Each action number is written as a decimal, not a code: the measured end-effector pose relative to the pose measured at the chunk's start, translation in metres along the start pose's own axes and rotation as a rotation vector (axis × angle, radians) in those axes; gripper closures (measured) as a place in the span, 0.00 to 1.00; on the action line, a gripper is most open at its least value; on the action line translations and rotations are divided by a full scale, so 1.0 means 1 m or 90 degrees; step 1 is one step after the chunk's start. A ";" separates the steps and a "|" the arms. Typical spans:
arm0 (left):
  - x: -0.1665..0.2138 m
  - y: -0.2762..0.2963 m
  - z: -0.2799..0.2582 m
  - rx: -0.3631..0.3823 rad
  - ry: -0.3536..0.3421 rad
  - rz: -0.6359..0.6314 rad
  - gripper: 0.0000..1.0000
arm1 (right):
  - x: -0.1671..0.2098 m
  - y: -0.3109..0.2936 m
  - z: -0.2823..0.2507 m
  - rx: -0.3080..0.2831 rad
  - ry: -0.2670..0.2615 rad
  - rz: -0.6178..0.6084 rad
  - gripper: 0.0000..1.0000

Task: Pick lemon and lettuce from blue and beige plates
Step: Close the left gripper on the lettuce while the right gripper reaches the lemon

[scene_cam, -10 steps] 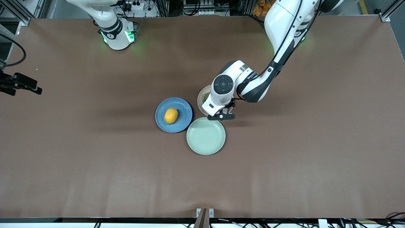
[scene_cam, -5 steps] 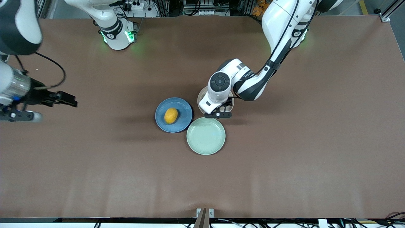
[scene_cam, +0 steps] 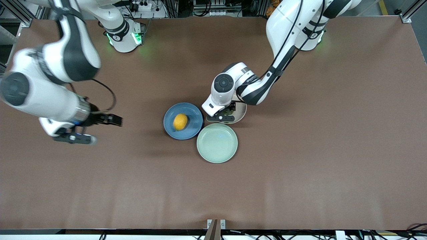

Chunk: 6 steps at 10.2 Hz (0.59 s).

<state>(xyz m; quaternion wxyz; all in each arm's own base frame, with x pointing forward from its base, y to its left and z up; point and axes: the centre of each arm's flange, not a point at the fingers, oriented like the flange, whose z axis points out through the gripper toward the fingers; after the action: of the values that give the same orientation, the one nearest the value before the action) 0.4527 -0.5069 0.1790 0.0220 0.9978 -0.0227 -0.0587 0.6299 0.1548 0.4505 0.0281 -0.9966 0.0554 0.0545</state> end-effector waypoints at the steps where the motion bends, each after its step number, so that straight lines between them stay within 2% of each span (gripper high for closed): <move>1: -0.002 0.001 0.007 0.003 -0.005 0.002 0.00 | 0.000 -0.016 0.022 -0.003 0.001 -0.001 0.00; 4: 0.000 0.001 0.003 0.003 -0.003 0.002 0.00 | -0.006 -0.053 0.077 -0.006 0.010 0.039 0.00; 6: 0.000 -0.001 -0.003 0.018 -0.013 0.012 0.00 | -0.017 -0.071 0.099 -0.013 -0.001 0.052 0.00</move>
<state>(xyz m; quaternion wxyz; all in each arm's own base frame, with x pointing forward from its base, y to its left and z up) 0.4536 -0.5060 0.1820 0.0083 0.9971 -0.0333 -0.0680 0.6107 0.2336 0.3580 0.0155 -0.9937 0.0959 0.0566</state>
